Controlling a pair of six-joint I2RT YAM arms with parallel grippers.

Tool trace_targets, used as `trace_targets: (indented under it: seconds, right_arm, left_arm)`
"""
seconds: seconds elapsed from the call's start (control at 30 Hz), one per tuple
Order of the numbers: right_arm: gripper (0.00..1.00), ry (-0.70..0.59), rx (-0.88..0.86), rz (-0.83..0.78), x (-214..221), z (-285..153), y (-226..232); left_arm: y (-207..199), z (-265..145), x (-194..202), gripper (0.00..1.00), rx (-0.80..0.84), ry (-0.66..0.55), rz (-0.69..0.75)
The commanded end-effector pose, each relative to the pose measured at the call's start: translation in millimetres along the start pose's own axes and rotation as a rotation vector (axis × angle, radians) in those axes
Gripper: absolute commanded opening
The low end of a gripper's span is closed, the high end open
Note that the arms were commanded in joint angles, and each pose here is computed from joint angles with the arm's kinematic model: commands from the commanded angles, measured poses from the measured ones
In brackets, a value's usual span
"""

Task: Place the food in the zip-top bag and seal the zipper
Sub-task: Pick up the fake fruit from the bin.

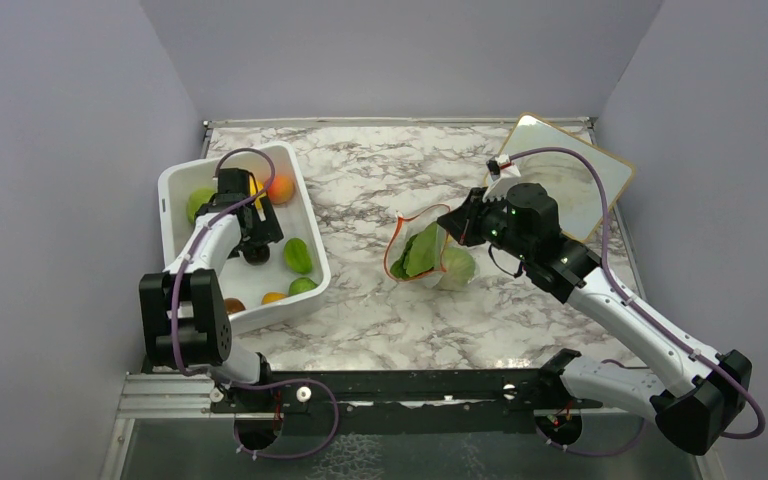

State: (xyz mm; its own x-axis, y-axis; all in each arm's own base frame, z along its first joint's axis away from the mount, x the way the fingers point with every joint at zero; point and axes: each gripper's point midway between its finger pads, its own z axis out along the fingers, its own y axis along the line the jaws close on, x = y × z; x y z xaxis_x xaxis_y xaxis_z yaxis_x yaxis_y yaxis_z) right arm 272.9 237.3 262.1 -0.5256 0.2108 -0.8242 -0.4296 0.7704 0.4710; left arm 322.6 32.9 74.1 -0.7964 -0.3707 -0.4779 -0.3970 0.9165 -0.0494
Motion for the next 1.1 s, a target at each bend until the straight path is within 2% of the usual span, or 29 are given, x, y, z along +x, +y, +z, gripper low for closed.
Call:
trace_targets:
  seconds: [0.0, 0.23, 0.43, 0.73, 1.07]
  right_arm:
    - [0.01, -0.044, -0.032, -0.020, -14, -4, 8]
    - [0.01, -0.053, -0.040, -0.018, -15, -7, 10]
    - [0.01, -0.055, -0.053, -0.010, -15, -8, 12]
    - [0.01, -0.040, -0.075, 0.013, -9, -6, 15]
    - [0.01, -0.020, -0.064, 0.031, -3, -4, 12]
  left_arm:
    - [-4, 11, 3, 0.90, 0.040, 0.029, 0.006]
    - [-1, 16, 5, 0.85, 0.028, 0.045, 0.008]
    - [1, 17, 6, 0.66, 0.022, 0.047, 0.018]
    - [1, 6, 8, 0.54, 0.037, 0.024, 0.002]
    - [-12, -29, -9, 0.42, 0.126, -0.086, -0.042]
